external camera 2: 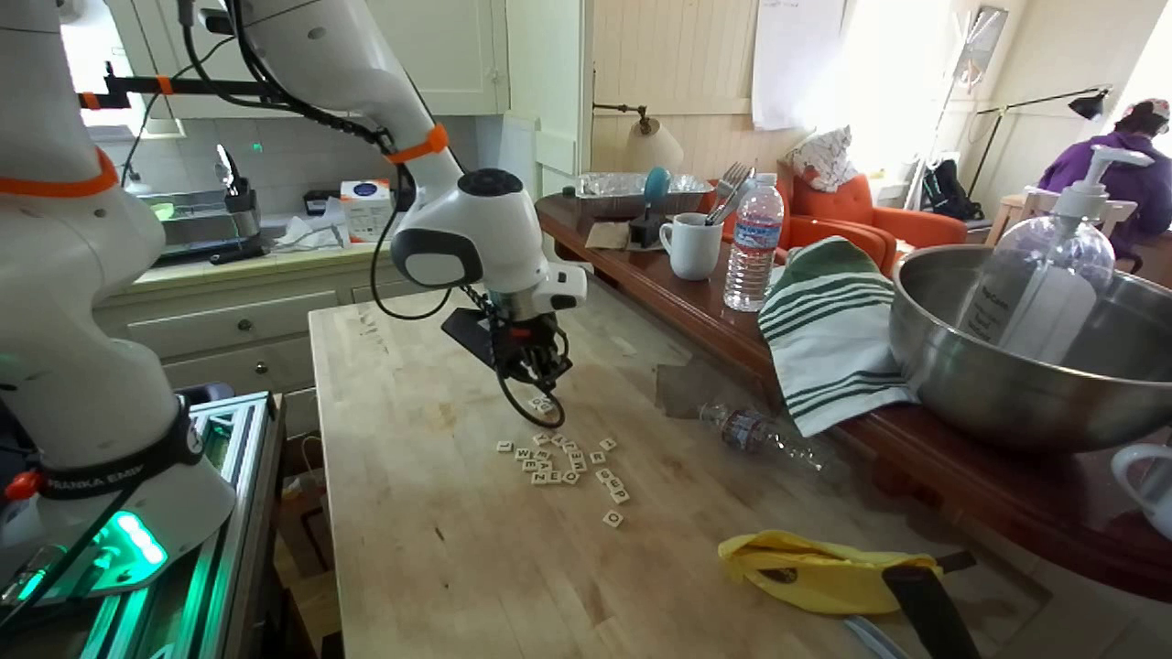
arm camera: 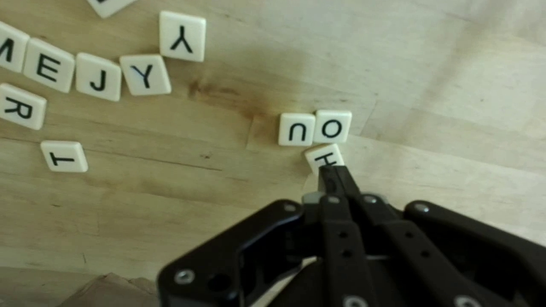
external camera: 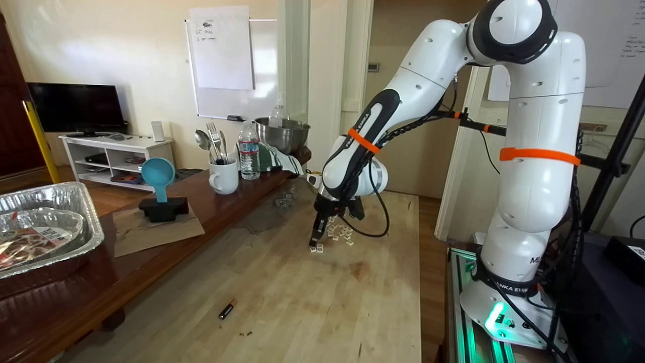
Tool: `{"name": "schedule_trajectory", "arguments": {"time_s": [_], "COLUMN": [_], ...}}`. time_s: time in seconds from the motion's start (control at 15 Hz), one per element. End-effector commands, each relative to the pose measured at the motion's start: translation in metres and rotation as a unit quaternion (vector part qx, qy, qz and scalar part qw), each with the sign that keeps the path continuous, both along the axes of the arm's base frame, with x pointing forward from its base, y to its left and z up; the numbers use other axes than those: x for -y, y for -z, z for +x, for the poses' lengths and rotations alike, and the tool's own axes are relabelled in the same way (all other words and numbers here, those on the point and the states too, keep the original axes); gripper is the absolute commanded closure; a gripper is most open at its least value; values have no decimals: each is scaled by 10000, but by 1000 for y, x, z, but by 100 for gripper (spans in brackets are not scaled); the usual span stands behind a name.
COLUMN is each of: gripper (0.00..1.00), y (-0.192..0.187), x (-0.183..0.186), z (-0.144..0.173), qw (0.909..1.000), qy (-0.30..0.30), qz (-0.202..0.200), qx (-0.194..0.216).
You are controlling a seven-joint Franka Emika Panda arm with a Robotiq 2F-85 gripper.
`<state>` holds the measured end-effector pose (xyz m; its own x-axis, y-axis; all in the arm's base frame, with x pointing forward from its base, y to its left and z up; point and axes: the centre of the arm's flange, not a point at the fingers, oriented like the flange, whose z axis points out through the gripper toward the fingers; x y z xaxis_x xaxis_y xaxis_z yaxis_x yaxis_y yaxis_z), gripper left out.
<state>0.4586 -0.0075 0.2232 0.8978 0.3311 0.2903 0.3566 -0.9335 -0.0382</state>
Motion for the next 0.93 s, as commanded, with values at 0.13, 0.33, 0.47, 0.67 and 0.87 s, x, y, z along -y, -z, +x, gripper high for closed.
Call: {"name": "schedule_trajectory", "arguments": {"time_s": [0.13,0.33,0.47,0.67,0.87], "gripper": [100,100,100,100,100], "y": [7,14,19,25,26], "x": [3,4,4,3,1], "z": [-3,-1,0,0,-1], "qw": [9998,9998,9998,9999,10000], "qy": [124,146,152,115,-83], "qz": [12,-31,-28,-17,-38], "qx": [163,125,102,78,0]}}
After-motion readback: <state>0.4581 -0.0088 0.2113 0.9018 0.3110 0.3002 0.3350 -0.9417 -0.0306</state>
